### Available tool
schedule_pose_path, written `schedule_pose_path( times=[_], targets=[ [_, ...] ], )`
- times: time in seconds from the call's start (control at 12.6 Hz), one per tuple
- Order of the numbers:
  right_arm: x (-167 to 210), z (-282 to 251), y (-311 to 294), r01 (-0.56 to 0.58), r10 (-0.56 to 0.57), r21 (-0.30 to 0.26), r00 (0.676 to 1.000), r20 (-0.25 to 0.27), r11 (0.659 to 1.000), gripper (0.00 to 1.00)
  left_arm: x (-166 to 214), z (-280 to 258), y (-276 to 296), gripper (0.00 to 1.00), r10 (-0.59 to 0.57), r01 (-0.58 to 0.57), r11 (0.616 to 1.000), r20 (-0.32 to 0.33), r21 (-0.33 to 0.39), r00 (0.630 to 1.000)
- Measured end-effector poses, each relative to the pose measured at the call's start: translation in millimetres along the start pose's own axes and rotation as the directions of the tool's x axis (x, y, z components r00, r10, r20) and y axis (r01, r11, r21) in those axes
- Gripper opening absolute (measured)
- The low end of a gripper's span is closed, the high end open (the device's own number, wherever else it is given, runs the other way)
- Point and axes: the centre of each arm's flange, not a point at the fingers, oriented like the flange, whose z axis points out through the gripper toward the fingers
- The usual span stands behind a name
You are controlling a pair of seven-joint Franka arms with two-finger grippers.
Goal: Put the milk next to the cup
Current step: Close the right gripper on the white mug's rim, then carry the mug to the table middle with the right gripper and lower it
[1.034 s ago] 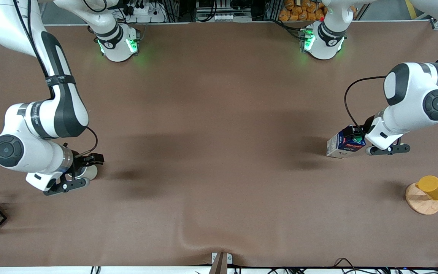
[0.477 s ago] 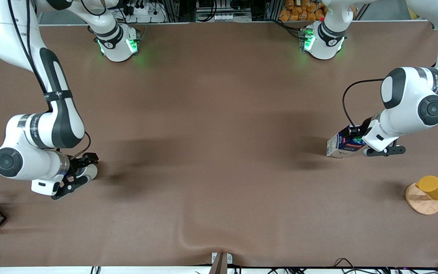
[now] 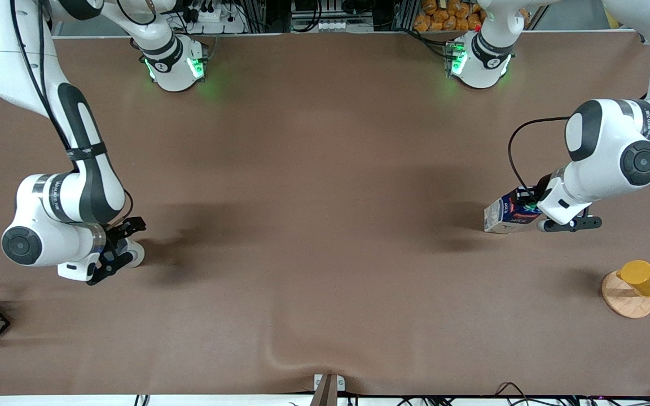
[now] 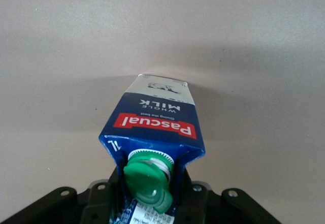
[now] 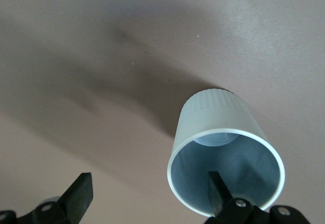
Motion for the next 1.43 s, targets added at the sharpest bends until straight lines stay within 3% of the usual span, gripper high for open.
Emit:
schedule_pose_path(
  times=[0.32, 0.56, 0.95, 1.19, 1.43],
  targets=[
    [0.0, 17.4, 8.4, 0.014, -0.014, 0.008, 1.0, 0.005, 1.0, 1.0, 3.1, -11.3, 4.6, 0.42, 0.007, -0.007, 1.0, -0.023, -0.002, 1.0],
    [3.7, 17.8, 10.3, 0.028, -0.028, -0.004, 1.0, -0.015, 1.0, 0.65, 1.5, -33.7, 19.5, 0.42, 0.033, -0.033, 0.999, -0.053, -0.002, 0.998],
    [6.4, 7.9, 14.8, 0.042, -0.043, -0.029, 0.998, -0.034, 0.999, 0.07, -9.4, -96.9, 37.7, 0.42, 0.064, -0.063, 0.998, -0.03, 0.011, 0.998],
    [18.5, -16.1, 11.1, 0.116, -0.121, -0.062, 0.99, -0.079, 0.991, 0.05, -10.5, -119.1, 44.6, 0.42, 0.073, -0.073, 0.997, -0.046, 0.01, 0.996],
    [71.3, -65.1, -58.0, 0.229, -0.249, -0.145, 0.958, -0.139, 0.963, 0.05, -16.0, -136.7, 48.7, 0.42, 0.063, -0.062, 0.998, -0.071, 0.012, 0.996]
  ],
)
